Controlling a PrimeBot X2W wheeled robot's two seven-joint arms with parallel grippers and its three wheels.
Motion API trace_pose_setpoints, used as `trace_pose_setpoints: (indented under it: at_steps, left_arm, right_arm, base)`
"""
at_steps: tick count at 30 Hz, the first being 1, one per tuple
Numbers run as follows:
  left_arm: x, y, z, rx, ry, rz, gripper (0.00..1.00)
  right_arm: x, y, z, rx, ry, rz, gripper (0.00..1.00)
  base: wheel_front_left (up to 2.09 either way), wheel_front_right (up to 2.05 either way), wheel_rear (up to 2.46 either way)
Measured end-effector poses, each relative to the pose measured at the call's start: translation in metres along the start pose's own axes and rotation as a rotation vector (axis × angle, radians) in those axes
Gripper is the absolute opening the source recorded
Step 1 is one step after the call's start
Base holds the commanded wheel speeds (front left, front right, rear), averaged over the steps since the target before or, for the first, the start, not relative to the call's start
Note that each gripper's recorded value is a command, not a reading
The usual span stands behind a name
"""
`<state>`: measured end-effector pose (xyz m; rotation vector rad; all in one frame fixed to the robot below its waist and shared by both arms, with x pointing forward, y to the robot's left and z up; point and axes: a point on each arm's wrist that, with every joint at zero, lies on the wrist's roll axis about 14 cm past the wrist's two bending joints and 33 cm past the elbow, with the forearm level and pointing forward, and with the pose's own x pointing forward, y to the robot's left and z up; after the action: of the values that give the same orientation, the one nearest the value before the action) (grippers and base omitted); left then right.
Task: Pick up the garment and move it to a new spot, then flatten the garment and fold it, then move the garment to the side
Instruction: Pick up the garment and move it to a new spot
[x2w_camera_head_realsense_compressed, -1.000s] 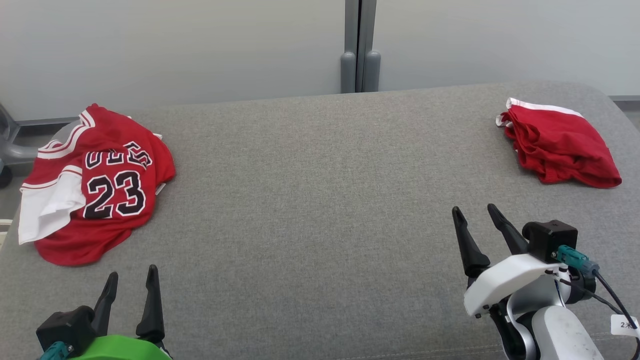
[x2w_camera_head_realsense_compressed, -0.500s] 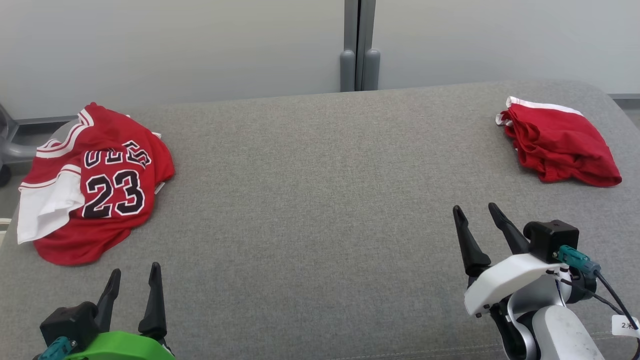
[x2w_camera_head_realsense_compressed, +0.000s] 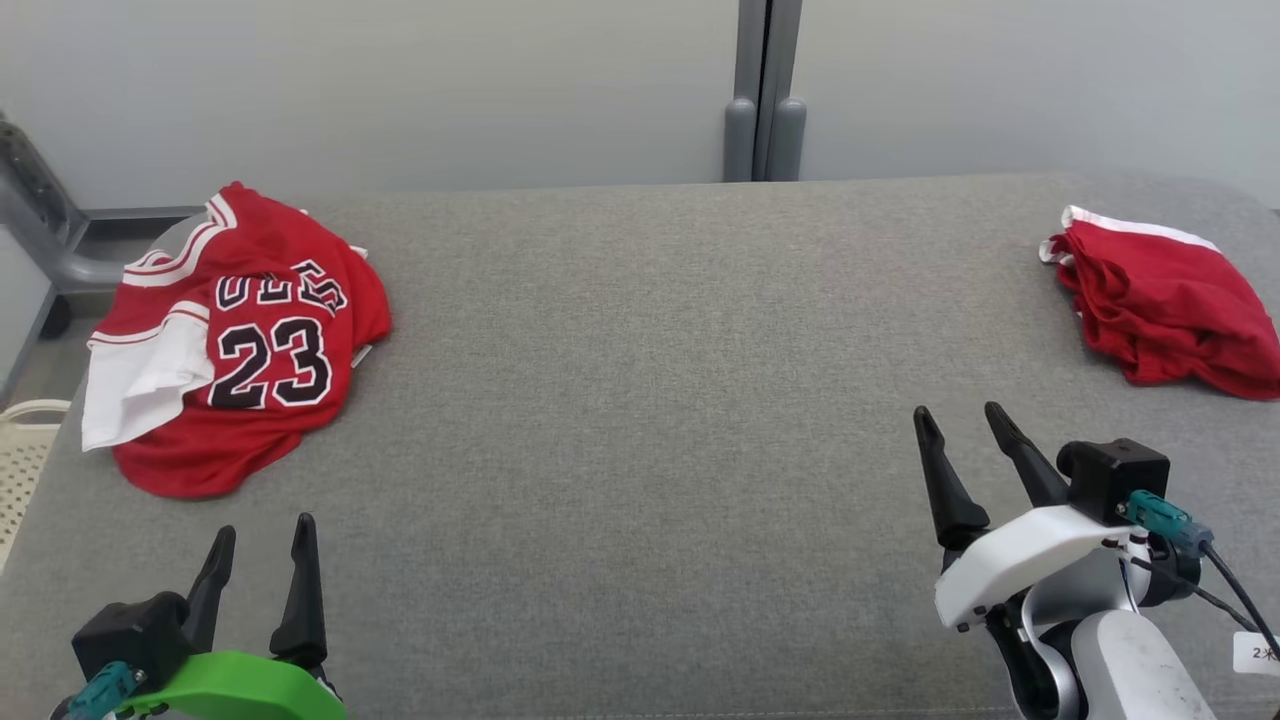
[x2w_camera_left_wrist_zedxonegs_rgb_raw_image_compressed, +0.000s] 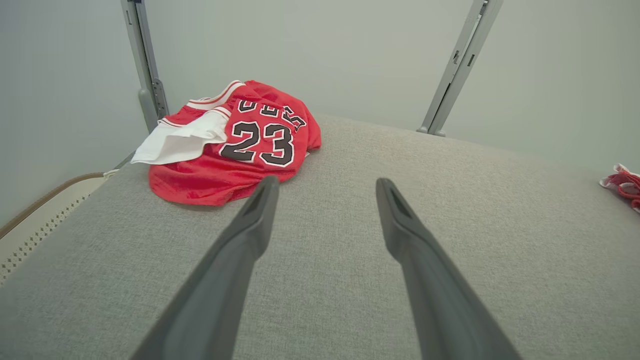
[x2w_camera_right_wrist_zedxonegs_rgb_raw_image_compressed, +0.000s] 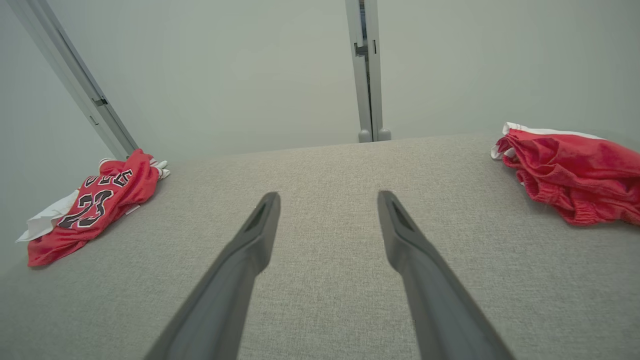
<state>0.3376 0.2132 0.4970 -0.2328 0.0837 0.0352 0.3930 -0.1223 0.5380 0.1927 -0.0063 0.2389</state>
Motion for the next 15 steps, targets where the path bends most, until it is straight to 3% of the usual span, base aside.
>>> trace_pose_setpoints:
  at_steps: [15]
  left_arm:
    - [-0.045,0.054,0.011,-0.009,-0.054,0.184,1.0]
  right_arm:
    - [0.03,0.067,-0.017,0.007,0.041,0.198,1.0]
  base:
    - [0.0,0.0,0.0]
